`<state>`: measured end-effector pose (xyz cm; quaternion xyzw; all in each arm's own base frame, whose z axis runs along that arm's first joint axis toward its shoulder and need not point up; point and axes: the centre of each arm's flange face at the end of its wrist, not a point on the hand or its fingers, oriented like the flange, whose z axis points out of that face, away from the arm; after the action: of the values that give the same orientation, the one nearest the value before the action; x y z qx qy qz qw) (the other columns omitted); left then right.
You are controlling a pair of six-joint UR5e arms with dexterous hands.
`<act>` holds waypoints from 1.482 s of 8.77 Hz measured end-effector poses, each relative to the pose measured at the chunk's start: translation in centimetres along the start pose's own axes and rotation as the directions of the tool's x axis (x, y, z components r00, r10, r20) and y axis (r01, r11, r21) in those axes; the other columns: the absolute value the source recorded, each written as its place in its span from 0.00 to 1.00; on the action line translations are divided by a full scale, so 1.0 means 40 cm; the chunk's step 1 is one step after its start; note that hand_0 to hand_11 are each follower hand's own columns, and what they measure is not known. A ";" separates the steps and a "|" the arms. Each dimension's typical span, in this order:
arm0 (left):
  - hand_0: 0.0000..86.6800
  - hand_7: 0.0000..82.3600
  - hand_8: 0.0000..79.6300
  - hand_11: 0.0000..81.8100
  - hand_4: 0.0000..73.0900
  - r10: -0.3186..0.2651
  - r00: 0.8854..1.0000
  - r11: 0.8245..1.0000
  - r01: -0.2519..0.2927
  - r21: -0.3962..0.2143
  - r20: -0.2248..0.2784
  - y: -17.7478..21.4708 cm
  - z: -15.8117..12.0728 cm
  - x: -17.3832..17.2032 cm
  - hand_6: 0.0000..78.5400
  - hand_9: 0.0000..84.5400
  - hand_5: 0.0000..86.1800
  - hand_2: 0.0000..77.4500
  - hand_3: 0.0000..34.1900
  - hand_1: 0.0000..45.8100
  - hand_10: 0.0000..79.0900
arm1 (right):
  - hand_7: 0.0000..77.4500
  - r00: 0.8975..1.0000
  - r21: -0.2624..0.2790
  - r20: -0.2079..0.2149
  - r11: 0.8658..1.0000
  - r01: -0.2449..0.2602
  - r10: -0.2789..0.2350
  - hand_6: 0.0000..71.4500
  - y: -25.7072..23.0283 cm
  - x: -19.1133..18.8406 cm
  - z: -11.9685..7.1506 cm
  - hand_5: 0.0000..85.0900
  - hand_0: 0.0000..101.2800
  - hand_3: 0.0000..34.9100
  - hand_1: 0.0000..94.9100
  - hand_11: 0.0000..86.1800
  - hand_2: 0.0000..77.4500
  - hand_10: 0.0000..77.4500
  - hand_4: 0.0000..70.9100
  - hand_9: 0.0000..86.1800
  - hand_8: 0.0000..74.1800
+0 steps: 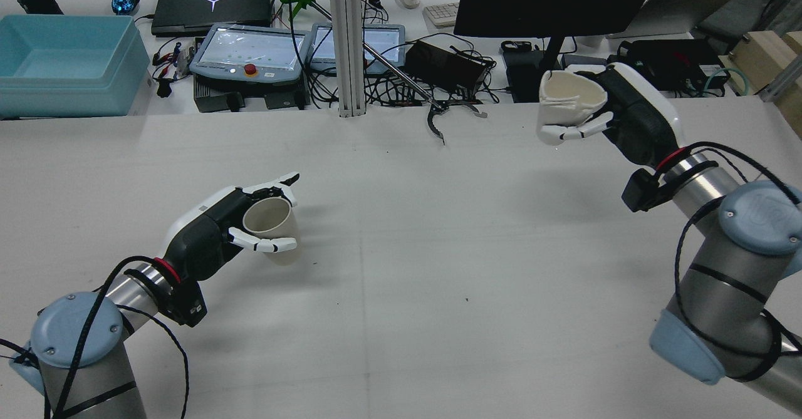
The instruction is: Pour water
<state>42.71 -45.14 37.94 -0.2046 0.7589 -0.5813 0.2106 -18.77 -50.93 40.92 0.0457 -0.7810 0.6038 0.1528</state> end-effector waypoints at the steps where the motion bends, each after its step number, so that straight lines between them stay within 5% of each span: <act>1: 0.78 0.13 0.01 0.13 0.51 -0.004 1.000 1.000 0.004 0.022 -0.017 -0.100 -0.065 0.048 0.07 0.01 0.56 0.36 0.01 0.58 0.07 | 0.99 0.998 0.021 0.043 0.998 -0.053 0.052 0.81 -0.117 -0.112 -0.034 0.91 0.79 0.03 0.26 0.87 0.34 0.63 0.52 0.57 0.56; 3: 0.77 0.13 0.01 0.13 0.51 0.009 0.998 0.998 -0.006 0.055 -0.059 -0.257 -0.177 0.182 0.06 0.00 0.56 0.36 0.01 0.58 0.07 | 0.99 0.995 0.080 0.069 0.994 -0.070 0.065 0.81 -0.352 -0.263 -0.086 0.91 0.79 0.03 0.25 0.87 0.34 0.68 0.50 0.59 0.56; 5: 0.76 0.13 0.01 0.12 0.51 0.040 0.993 0.997 -0.032 0.074 -0.109 -0.341 -0.252 0.328 0.07 0.01 0.56 0.36 0.01 0.58 0.07 | 0.99 0.991 0.126 0.049 0.983 -0.132 0.127 0.77 -0.661 -0.229 -0.134 0.91 0.79 0.01 0.25 0.87 0.36 0.71 0.41 0.63 0.60; 7: 0.75 0.11 0.01 0.12 0.51 0.063 0.989 0.995 -0.051 0.090 -0.131 -0.382 -0.302 0.393 0.05 0.01 0.56 0.36 0.00 0.57 0.06 | 0.99 0.988 0.212 0.034 0.965 -0.154 0.150 0.79 -0.925 -0.158 -0.230 0.91 0.79 0.01 0.24 0.85 0.36 0.69 0.45 0.65 0.62; 9: 0.75 0.11 0.01 0.12 0.51 0.122 0.983 0.989 -0.109 0.096 -0.140 -0.402 -0.322 0.415 0.05 0.01 0.56 0.36 0.00 0.57 0.06 | 0.99 0.988 0.257 0.028 0.954 -0.156 0.154 0.76 -1.038 -0.130 -0.285 0.91 0.79 0.01 0.24 0.85 0.36 0.65 0.45 0.64 0.60; 10: 0.75 0.09 0.01 0.12 0.51 0.171 0.975 0.983 -0.159 0.094 -0.140 -0.425 -0.338 0.417 0.03 0.01 0.56 0.36 0.00 0.57 0.06 | 1.00 0.986 0.251 0.030 0.954 -0.166 0.163 0.59 -1.045 -0.131 -0.285 0.91 0.77 0.02 0.24 0.90 0.36 0.49 0.38 0.52 0.52; 11: 0.75 0.09 0.01 0.11 0.51 0.219 0.966 0.973 -0.207 0.098 -0.140 -0.452 -0.355 0.416 0.02 0.01 0.56 0.36 0.00 0.57 0.06 | 1.00 0.985 0.240 0.035 0.955 -0.174 0.170 0.35 -1.039 -0.138 -0.280 0.91 0.70 0.12 0.28 0.87 0.42 0.27 0.18 0.40 0.37; 12: 0.75 0.09 0.01 0.09 0.51 0.261 0.955 0.963 -0.248 0.102 -0.139 -0.476 -0.366 0.416 0.02 0.01 0.56 0.36 0.00 0.57 0.06 | 0.00 0.984 0.231 0.038 0.956 -0.179 0.175 0.00 -1.031 -0.145 -0.278 0.47 0.52 0.34 0.15 0.01 0.42 0.00 0.08 0.27 0.19; 13: 0.75 0.09 0.01 0.09 0.51 0.292 0.947 0.954 -0.278 0.108 -0.137 -0.509 -0.376 0.413 0.02 0.01 0.56 0.36 0.00 0.57 0.06 | 0.01 0.983 0.227 0.037 0.956 -0.184 0.181 0.01 -1.026 -0.145 -0.278 0.01 0.48 0.45 0.01 0.01 0.34 0.00 0.00 0.09 0.00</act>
<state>21.99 -47.24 59.84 -0.0386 0.7681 -0.5912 0.2429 -0.72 -51.89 79.85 -0.0045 -0.7081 0.7010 0.0841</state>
